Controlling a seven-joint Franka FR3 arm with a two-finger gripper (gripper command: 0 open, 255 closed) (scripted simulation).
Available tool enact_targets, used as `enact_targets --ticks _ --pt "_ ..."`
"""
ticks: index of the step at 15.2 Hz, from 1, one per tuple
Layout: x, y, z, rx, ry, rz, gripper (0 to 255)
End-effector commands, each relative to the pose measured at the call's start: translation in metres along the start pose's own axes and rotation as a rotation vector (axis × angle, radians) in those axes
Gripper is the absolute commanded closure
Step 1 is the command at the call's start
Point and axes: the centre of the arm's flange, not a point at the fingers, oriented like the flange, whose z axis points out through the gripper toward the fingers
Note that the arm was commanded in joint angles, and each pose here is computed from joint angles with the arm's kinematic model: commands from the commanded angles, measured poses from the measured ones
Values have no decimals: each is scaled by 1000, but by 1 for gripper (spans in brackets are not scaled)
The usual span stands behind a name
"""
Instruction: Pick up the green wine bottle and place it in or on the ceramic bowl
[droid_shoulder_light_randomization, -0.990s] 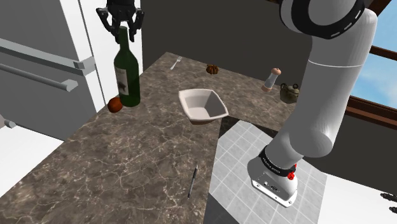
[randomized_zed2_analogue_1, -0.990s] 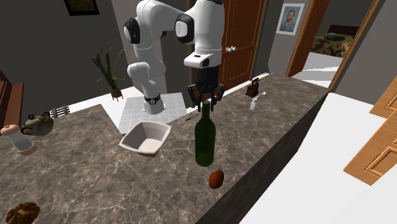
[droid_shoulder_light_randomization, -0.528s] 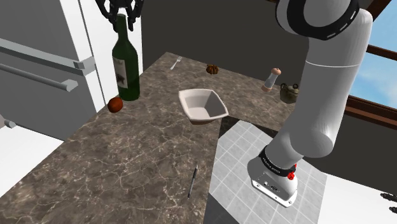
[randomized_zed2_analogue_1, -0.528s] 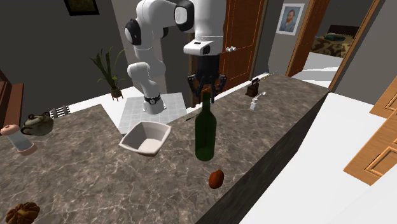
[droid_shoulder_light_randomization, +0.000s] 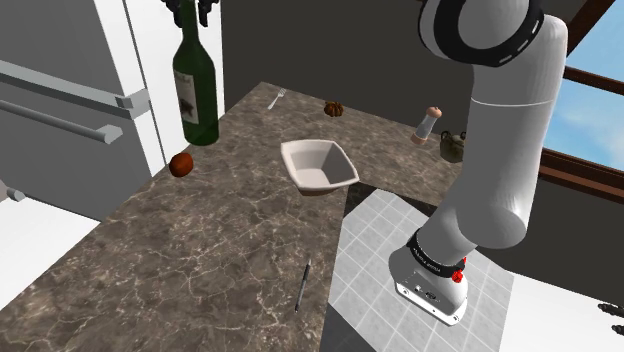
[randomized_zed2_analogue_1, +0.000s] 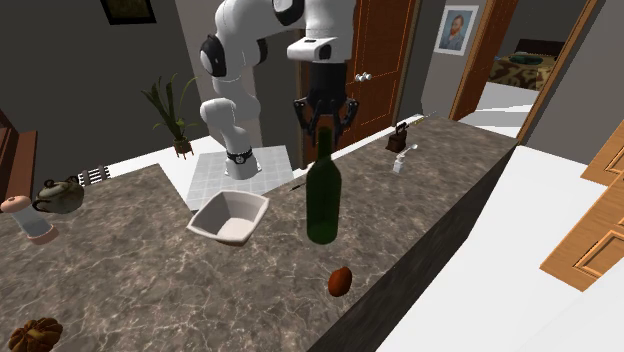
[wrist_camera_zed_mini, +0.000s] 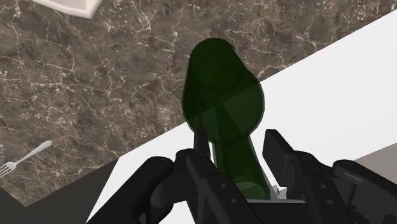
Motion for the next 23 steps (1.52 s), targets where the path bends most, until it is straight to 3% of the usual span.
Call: enact_targets --ticks 1,23 --pt "0 1 -8 0 0 0 255" --pt "-140 231 -118 0 0 0 255"
